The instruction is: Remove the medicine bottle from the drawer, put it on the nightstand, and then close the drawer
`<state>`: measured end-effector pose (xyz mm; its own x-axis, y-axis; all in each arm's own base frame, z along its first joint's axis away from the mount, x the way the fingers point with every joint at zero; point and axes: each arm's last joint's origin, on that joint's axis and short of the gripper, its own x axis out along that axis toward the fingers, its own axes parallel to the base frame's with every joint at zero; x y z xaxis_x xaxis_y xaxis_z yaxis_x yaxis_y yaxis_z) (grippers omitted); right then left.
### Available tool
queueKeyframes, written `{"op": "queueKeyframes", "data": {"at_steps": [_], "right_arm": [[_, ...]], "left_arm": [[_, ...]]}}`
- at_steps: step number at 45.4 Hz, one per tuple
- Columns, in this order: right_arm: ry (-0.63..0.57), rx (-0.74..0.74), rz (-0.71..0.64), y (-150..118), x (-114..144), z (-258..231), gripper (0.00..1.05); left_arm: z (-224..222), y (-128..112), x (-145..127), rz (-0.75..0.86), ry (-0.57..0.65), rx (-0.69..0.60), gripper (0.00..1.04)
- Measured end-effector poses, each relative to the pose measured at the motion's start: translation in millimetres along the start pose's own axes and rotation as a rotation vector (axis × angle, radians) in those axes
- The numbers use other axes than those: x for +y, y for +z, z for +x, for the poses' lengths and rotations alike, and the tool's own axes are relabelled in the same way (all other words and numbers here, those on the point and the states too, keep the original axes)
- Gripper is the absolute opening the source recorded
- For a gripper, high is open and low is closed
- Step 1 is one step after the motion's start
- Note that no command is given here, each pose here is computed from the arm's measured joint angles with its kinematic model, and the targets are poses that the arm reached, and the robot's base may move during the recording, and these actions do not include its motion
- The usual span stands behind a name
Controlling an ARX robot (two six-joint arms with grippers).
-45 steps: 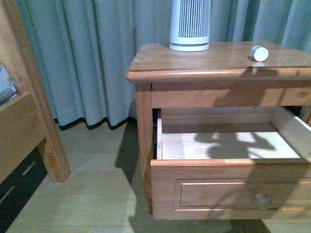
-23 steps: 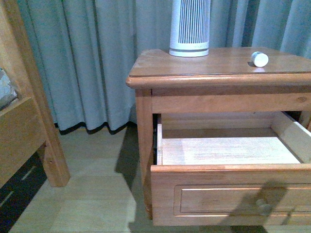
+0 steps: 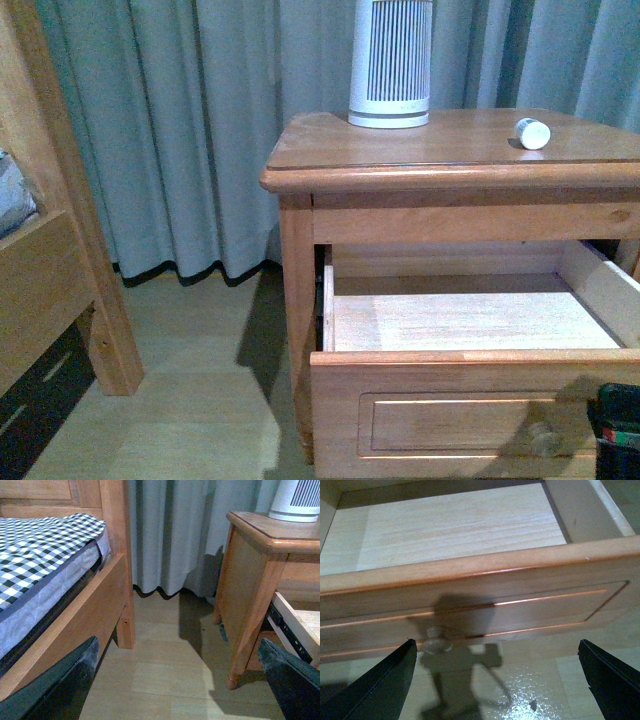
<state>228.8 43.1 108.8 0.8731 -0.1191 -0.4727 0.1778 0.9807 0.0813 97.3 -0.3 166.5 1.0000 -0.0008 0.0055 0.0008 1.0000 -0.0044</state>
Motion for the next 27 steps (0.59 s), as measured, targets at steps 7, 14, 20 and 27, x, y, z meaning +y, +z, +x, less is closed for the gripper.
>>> {"op": "queueKeyframes", "data": {"at_steps": [7,14,20,27], "right_arm": [[-0.006,-0.034,-0.016,7.6,7.7,29.1,0.98],[-0.057,-0.006,-0.030,13.0,4.1,67.7,0.98],[-0.125,-0.025,-0.042,30.5,-3.7,114.3,0.98],[-0.159,-0.084,-0.069,54.4,-9.3,146.3,0.98]], "left_arm": [[0.0,0.0,0.0,0.000,0.000,0.000,0.98],[0.0,0.0,0.0,0.000,0.000,0.000,0.98],[0.0,0.0,0.0,0.000,0.000,0.000,0.98],[0.0,0.0,0.0,0.000,0.000,0.000,0.98]]}}
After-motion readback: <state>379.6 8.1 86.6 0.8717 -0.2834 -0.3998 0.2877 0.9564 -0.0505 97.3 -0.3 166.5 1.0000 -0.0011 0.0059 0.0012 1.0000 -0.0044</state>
